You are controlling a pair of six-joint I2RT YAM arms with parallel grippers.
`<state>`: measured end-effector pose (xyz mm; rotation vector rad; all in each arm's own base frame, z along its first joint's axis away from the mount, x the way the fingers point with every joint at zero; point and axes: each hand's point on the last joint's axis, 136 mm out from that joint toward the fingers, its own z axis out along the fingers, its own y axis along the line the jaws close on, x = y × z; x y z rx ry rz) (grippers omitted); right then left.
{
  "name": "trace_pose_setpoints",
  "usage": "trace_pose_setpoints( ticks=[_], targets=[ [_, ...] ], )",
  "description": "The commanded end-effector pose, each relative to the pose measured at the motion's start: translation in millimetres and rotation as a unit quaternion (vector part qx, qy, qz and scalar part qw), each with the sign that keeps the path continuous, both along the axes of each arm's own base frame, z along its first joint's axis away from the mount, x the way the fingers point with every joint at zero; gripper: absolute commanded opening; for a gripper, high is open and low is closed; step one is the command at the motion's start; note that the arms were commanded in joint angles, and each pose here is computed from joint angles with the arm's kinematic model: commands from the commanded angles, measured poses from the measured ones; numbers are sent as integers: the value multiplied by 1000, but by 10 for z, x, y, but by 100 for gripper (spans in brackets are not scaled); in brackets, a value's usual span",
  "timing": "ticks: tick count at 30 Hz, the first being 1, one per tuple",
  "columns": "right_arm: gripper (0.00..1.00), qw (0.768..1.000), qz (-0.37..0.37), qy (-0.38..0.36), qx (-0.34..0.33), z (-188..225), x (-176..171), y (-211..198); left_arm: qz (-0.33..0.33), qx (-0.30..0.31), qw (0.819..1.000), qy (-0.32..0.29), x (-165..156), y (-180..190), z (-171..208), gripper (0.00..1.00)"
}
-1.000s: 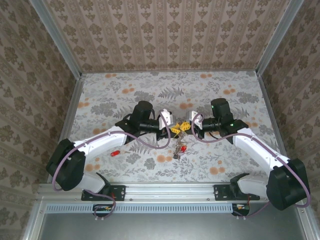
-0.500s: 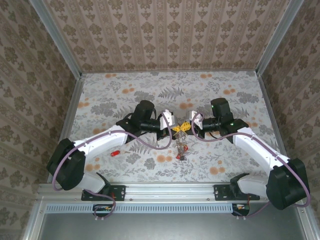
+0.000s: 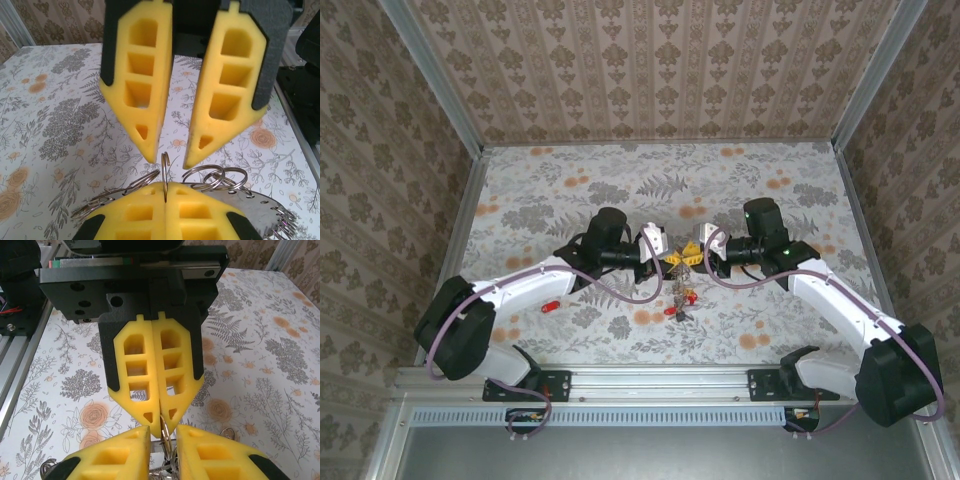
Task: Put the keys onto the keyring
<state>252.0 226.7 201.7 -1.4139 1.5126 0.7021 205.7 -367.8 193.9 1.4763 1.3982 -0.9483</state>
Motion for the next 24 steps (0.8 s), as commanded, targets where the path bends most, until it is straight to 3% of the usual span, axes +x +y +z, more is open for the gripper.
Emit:
trace_pose_setpoints(
  ticks=[1, 10, 13, 17, 22, 24],
  targets=[
    [24, 1000, -3, -7, -2, -17, -5, -33, -9, -55, 998, -20, -23, -57, 284, 0],
    [24, 1000, -19, -7, 10, -25, 63, -63, -11, -69, 997, -15, -45, -45, 315, 0],
    [20, 1000, -22, -4, 14, -23, 79, -69, -9, -75, 997, -15, -41, -35, 332, 0],
    [6, 1000, -22, -6, 18, 10, 91, -66, -6, -77, 997, -15, -27, -24, 345, 0],
    [0, 1000, -20, -5, 12, 49, 91, -66, -3, -65, 998, -10, -5, -25, 313, 1],
    [0, 1000, -20, -9, 9, 81, 89, -63, -4, -56, 998, -11, 2, -28, 295, 6]
  ],
)
